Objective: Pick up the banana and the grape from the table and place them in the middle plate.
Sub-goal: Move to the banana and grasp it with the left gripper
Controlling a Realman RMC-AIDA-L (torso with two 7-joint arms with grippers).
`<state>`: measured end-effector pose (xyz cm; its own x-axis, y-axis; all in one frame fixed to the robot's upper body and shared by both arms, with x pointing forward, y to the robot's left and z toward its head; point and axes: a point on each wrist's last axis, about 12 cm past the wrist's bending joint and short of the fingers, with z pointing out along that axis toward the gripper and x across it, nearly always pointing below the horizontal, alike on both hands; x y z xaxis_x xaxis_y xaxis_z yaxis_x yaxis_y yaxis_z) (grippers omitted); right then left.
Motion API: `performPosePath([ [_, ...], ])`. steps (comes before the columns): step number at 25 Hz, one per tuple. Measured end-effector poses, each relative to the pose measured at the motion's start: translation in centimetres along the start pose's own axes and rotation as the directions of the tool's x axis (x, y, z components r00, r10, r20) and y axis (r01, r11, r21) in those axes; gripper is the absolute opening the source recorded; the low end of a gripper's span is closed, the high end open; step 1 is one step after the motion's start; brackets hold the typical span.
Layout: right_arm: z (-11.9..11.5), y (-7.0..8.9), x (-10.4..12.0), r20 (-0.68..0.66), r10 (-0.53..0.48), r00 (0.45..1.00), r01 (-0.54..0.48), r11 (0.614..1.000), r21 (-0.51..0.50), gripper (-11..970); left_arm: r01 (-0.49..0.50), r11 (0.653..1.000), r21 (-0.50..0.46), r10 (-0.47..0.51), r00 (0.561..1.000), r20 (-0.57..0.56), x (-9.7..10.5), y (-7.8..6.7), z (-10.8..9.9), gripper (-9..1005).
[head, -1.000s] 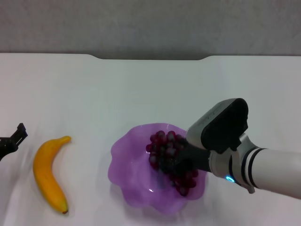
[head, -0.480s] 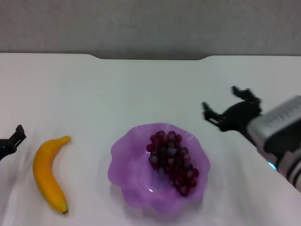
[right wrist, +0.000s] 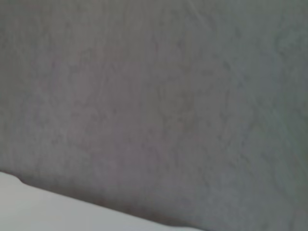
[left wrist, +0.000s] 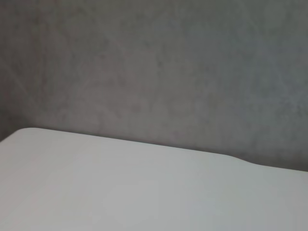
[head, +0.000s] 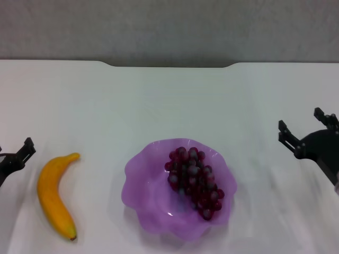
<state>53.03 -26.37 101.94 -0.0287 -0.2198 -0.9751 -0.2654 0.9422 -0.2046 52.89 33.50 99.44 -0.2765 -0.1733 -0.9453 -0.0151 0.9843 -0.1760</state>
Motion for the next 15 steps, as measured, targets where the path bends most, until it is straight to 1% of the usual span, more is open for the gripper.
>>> performPosePath([
  [2,-0.1,-0.7,0.6,-0.011,0.017,1.0,-0.017,1.0,-0.001,904,0.002,1.0,0.008,-0.002,1.0,0.0,-0.1,-0.2,0.1,894],
  [4,-0.3,-1.0,1.1,-0.032,0.017,0.999,-0.017,1.0,0.0,904,0.004,1.0,0.012,-0.004,1.0,0.003,-0.2,-0.3,0.2,894],
  [10,-0.5,-0.8,2.3,-0.13,0.066,0.989,-0.068,0.998,-0.01,904,0.013,1.0,0.02,-0.013,1.0,0.003,-0.2,-0.4,0.2,894],
  [12,-0.2,-0.8,2.4,-0.158,0.076,0.985,-0.08,0.997,-0.014,904,0.015,0.999,0.036,-0.015,1.0,0.005,-0.3,-0.7,0.4,894],
  [15,0.0,-0.7,2.4,-0.165,0.075,0.983,-0.08,0.997,-0.019,904,0.02,0.998,0.06,-0.021,1.0,0.016,-0.7,-1.1,0.6,894],
])
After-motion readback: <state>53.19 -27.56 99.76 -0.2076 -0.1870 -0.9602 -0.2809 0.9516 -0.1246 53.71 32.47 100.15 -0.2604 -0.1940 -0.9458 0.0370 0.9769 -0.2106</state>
